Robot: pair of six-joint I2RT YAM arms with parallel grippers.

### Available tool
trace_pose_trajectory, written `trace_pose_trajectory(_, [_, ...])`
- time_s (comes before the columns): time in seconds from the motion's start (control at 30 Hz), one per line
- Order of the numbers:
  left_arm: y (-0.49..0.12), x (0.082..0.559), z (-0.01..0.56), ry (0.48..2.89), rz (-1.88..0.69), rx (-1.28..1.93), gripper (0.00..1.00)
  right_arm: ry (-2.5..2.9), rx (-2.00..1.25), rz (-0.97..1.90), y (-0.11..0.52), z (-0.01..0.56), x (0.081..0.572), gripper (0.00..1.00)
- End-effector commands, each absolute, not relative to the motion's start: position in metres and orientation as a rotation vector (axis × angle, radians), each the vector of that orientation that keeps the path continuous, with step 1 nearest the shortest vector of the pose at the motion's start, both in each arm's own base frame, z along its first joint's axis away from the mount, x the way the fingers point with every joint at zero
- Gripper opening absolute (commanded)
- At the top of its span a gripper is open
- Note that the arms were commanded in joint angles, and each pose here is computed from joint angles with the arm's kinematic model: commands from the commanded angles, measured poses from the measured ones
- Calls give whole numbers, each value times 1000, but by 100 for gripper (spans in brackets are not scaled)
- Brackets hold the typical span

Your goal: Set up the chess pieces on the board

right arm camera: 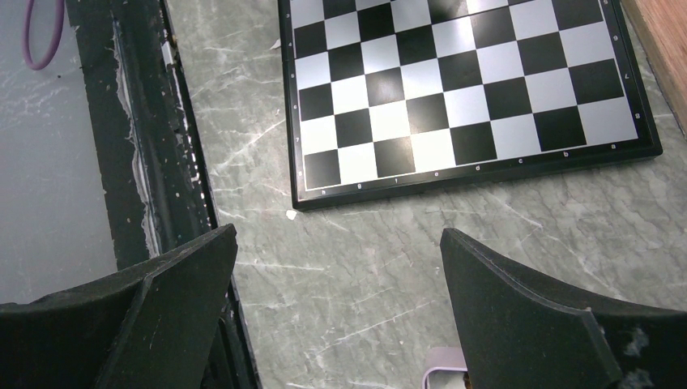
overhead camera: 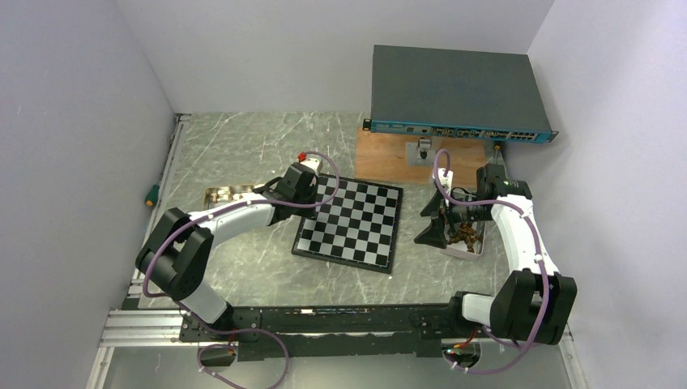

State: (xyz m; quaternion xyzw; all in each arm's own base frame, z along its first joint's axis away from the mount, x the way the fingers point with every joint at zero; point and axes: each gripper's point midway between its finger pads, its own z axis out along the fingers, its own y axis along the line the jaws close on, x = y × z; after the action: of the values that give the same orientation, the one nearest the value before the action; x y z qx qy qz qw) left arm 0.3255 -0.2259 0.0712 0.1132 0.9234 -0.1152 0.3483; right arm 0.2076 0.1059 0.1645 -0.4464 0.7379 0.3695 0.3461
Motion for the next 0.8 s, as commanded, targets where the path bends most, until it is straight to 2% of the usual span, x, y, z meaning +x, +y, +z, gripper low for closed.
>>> trace_pose_trajectory(0.0, [-231, 331, 81, 2375, -318, 312, 33, 1855, -1168, 968, 110, 173, 208, 99])
trace_pose_trajectory(0.17, [-233, 331, 86, 2366, -332, 317, 52, 1854, -1169, 967, 110, 173, 208, 99])
trace_pose_trajectory(0.53, [-236, 335, 139, 2271, -405, 413, 74, 1848, -1166, 958, 110, 177, 210, 99])
trace_pose_trajectory(0.77, [-205, 339, 176, 2220, -494, 352, 87, 1819, -1171, 953, 113, 186, 209, 99])
